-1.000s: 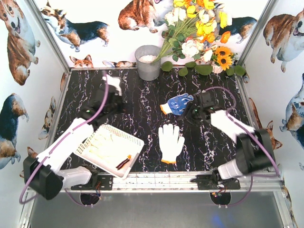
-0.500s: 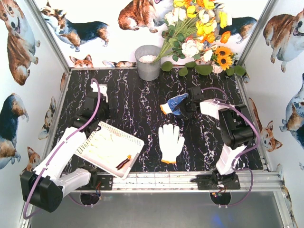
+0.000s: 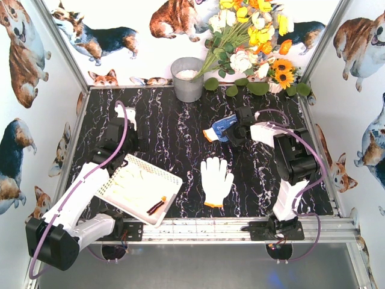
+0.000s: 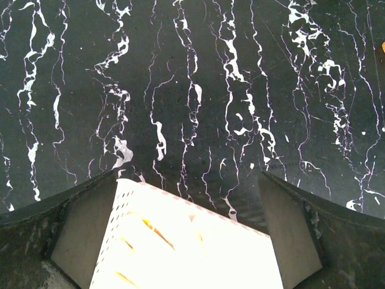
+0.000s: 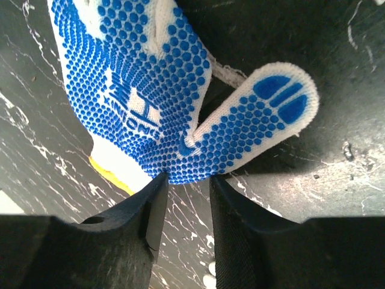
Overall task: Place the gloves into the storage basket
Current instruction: Move the glove to the center of the board.
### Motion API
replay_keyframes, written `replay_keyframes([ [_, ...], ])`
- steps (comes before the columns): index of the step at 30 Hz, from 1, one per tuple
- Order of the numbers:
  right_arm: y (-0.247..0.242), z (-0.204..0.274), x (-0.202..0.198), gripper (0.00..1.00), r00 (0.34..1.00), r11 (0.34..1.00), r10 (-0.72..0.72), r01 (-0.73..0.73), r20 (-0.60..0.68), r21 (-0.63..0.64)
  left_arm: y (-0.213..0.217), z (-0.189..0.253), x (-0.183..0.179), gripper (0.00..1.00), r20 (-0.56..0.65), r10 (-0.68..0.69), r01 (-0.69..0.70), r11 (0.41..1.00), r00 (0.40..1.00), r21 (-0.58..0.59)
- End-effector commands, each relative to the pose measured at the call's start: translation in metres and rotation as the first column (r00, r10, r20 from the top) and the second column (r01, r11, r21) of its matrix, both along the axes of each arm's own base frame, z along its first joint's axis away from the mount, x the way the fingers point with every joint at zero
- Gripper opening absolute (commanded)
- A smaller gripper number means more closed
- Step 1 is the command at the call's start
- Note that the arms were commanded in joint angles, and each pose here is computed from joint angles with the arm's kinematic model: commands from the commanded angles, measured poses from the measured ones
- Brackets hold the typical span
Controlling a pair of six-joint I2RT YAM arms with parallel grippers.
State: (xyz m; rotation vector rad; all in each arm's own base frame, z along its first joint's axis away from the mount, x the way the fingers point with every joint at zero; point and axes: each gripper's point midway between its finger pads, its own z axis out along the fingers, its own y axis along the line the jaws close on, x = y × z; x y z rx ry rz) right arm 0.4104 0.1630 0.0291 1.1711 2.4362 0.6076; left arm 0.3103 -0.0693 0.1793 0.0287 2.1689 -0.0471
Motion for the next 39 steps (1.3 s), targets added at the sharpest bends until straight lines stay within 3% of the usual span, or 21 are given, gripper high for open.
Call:
replay_keyframes([
  [1, -0.013, -0.004, 0.011, 0.34, 1.000, 0.995, -0.022, 0.022, 0.005, -0.095, 0.000, 0.001, 0.001, 0.95, 0.022, -0.003, 0.003, 1.000, 1.000, -0.018],
  [10, -0.016, -0.011, 0.008, 0.22, 1.000, 0.990, 0.024, -0.026, -0.019, -0.135, -0.002, 0.000, 0.001, 0.95, 0.021, -0.010, 0.011, 1.000, 1.000, -0.026],
  [20, -0.004, 0.036, 0.021, 0.33, 0.997, 0.995, 0.049, -0.043, 0.067, -0.088, -0.003, 0.001, 0.001, 0.95, 0.024, -0.012, 0.013, 0.999, 1.000, -0.031],
  [28, -0.007, 0.019, 0.027, 0.39, 1.000, 0.994, 0.001, 0.002, 0.028, -0.106, -0.003, 0.002, 0.001, 0.95, 0.029, -0.014, 0.015, 0.999, 0.999, -0.033],
  [39, -0.017, 0.001, 0.032, 0.37, 0.999, 0.978, 0.006, -0.015, -0.042, -0.207, -0.006, 0.004, 0.001, 0.96, 0.036, -0.026, 0.027, 0.999, 0.999, -0.043],
])
